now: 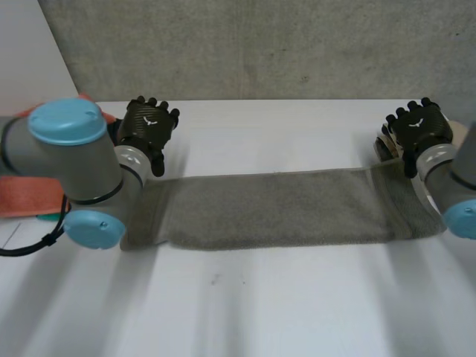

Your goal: Fold the laundry.

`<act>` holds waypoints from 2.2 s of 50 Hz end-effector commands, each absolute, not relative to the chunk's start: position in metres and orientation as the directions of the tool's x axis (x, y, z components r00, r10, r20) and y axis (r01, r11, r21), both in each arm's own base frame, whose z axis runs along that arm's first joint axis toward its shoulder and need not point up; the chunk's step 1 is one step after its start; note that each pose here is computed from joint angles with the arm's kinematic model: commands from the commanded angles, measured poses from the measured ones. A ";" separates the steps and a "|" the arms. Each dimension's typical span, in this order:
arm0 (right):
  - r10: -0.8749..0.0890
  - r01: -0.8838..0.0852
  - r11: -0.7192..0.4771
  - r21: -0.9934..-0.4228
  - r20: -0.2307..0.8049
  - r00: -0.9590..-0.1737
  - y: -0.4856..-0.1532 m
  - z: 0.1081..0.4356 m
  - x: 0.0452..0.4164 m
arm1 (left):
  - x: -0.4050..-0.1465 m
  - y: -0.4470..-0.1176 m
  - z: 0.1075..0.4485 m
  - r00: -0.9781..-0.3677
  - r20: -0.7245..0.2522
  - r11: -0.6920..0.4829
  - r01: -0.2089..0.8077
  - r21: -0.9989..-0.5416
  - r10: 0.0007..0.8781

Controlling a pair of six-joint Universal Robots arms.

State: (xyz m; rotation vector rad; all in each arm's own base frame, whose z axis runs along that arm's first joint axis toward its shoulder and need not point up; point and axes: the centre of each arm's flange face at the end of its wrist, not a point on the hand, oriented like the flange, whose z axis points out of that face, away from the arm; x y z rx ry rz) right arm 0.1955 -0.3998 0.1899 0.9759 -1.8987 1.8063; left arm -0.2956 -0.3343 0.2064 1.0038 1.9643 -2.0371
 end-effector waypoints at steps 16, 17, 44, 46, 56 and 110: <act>-0.442 -0.584 0.188 -0.790 0.463 -0.769 -0.348 0.145 0.127 | -0.266 -0.271 0.194 -0.749 -0.516 -0.038 0.552 -0.833 0.415; -0.441 -0.587 0.184 -0.788 0.468 -0.766 -0.350 0.142 0.127 | -0.267 -0.272 0.194 -0.749 -0.516 -0.038 0.552 -0.833 0.415; -0.249 -0.716 0.197 -0.670 0.672 -0.697 -0.379 0.183 0.056 | -0.258 -0.259 0.211 -0.763 -0.514 -0.059 0.537 -0.842 0.393; -0.280 -0.705 0.143 -0.695 0.655 -0.702 -0.373 0.189 0.080 | -0.258 -0.258 0.211 -0.766 -0.507 -0.055 0.531 -0.845 0.394; -0.466 -0.621 0.081 -0.780 0.521 -0.715 -0.344 0.169 0.112 | -0.256 -0.249 0.213 -0.792 -0.456 -0.035 0.486 -0.874 0.405; -0.498 -0.510 -0.508 -0.694 0.720 -0.484 -0.270 0.217 0.290 | -0.251 -0.242 0.230 -0.814 -0.439 -0.063 0.451 -0.890 0.381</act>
